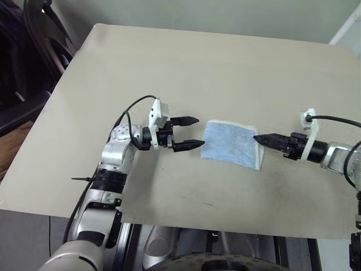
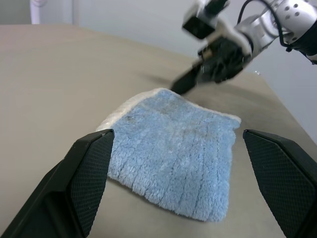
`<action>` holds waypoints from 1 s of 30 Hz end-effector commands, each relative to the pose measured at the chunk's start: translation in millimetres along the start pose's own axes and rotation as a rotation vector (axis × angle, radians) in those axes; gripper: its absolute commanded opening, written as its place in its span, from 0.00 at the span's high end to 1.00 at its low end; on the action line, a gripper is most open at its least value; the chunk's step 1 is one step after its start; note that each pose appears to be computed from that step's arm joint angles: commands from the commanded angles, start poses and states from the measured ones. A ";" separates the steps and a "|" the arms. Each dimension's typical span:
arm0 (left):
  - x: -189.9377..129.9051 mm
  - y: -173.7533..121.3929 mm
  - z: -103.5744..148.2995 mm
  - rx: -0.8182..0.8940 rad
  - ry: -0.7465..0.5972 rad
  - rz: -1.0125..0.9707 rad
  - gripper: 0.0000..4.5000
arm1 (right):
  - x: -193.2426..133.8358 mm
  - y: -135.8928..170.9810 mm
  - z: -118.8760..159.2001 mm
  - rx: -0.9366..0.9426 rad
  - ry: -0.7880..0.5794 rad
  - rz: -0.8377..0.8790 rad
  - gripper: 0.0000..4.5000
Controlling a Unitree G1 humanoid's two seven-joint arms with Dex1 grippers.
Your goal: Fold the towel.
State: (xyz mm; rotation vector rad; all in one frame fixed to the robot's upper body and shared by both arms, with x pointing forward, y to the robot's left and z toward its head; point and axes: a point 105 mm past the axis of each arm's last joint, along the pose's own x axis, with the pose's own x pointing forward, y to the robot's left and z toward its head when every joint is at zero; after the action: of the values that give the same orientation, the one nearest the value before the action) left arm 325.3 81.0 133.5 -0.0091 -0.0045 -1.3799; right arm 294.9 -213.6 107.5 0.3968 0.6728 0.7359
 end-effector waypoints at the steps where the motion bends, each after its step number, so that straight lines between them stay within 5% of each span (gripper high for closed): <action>1: -4.3 0.0 10.1 0.057 -0.022 0.019 0.00 | -2.2 -5.0 -3.3 -0.015 0.071 -0.008 0.01; 10: -11.0 -3.9 4.4 0.055 -0.023 0.059 0.00 | -8.2 -5.2 8.4 0.034 0.100 0.075 0.01; 24: -5.4 -10.2 2.3 0.064 -0.019 0.066 0.00 | 43.4 17.2 -8.6 0.079 0.163 0.207 0.01; 30: -2.0 -9.8 1.4 0.075 -0.014 0.066 0.00 | 40.3 19.0 -12.2 0.086 0.170 0.220 0.37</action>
State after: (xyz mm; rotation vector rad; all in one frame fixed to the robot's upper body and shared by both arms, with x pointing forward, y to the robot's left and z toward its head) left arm 316.3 85.5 124.9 0.0122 -0.0160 -1.2994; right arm 307.2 -177.3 95.2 0.4654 0.8022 0.9179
